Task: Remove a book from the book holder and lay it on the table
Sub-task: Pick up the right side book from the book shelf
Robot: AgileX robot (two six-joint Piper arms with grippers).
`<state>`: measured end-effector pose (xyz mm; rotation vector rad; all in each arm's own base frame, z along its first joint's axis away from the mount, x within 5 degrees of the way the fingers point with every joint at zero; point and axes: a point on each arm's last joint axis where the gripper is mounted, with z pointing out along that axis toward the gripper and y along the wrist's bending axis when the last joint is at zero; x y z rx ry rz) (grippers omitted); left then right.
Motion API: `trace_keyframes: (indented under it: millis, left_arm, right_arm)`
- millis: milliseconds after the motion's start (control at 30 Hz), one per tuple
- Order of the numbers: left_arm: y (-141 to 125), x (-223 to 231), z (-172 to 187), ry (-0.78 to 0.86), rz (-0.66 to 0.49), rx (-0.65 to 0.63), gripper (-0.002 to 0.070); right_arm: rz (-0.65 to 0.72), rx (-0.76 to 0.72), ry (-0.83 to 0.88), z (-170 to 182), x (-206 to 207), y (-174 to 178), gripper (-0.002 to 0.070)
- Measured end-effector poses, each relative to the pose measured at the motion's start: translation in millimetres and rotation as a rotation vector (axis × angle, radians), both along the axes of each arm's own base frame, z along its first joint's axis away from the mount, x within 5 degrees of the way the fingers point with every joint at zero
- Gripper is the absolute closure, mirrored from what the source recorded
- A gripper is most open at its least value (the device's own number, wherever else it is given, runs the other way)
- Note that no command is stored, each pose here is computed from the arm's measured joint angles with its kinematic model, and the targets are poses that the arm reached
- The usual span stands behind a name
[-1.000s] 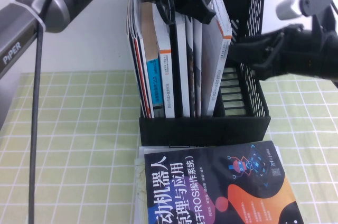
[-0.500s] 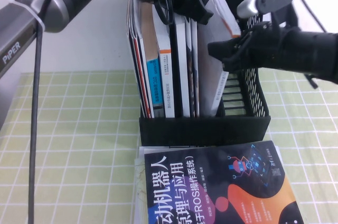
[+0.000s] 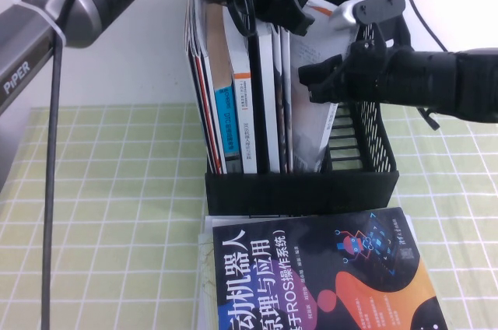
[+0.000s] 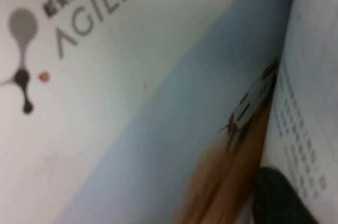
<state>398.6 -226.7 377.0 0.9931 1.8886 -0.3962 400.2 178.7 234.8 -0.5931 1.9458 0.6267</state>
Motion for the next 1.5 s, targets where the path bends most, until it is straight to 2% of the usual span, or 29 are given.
trace_keyframes:
  millis: [200, 367, 567, 733, 867, 1000, 1200, 1267, 1367, 1500]
  left_arm:
    - [3.3, -7.0, 5.9, 0.045, 0.009, -0.009, 0.0678]
    - [14.7, -31.7, 39.3, 0.020, -0.002, -0.018, 0.0678]
    - [49.4, -88.2, 104.3, -0.071, -0.013, -0.029, 0.0678]
    - [86.4, -133.6, 131.0, -0.045, -0.018, 0.019, 0.0678]
    - [115.4, -163.5, 133.4, -0.047, 0.044, 0.015, 0.0677]
    - [135.6, -192.8, 117.9, -0.035, 0.120, -0.011, 0.0677]
    - [147.4, -223.4, 77.3, 0.026, 0.198, -0.068, 0.0677]
    - [150.6, -233.2, 66.9, 0.043, 0.217, -0.082, 0.0677]
    - [156.5, -249.0, 57.4, 0.062, 0.237, -0.072, 0.0677]
    - [165.8, -272.9, 53.0, 0.078, 0.273, -0.065, 0.0678]
  right_arm:
    - [-0.005, 0.004, -0.033, 15.5, -4.2, -1.3, 0.0556]
    - [-0.033, 0.028, -0.135, 60.9, -17.9, -10.3, 0.0556]
    - [-0.058, 0.074, -0.267, 117.1, -40.4, -28.8, 0.0556]
    - [0.009, 0.127, -0.382, 161.5, -71.9, -34.1, 0.0556]
    - [0.062, 0.163, -0.478, 197.4, -105.1, -40.1, 0.0556]
    - [0.165, 0.173, -0.537, 223.0, -141.8, -43.6, 0.0556]
    - [0.481, 0.204, -0.407, 223.5, -181.0, -33.9, 0.0556]
    - [0.591, 0.151, -0.348, 215.4, -189.8, -31.7, 0.0556]
    - [0.723, -0.038, -0.308, 204.8, -199.8, -32.9, 0.0556]
    - [0.736, -0.334, -0.275, 204.5, -204.5, -36.0, 0.0556]
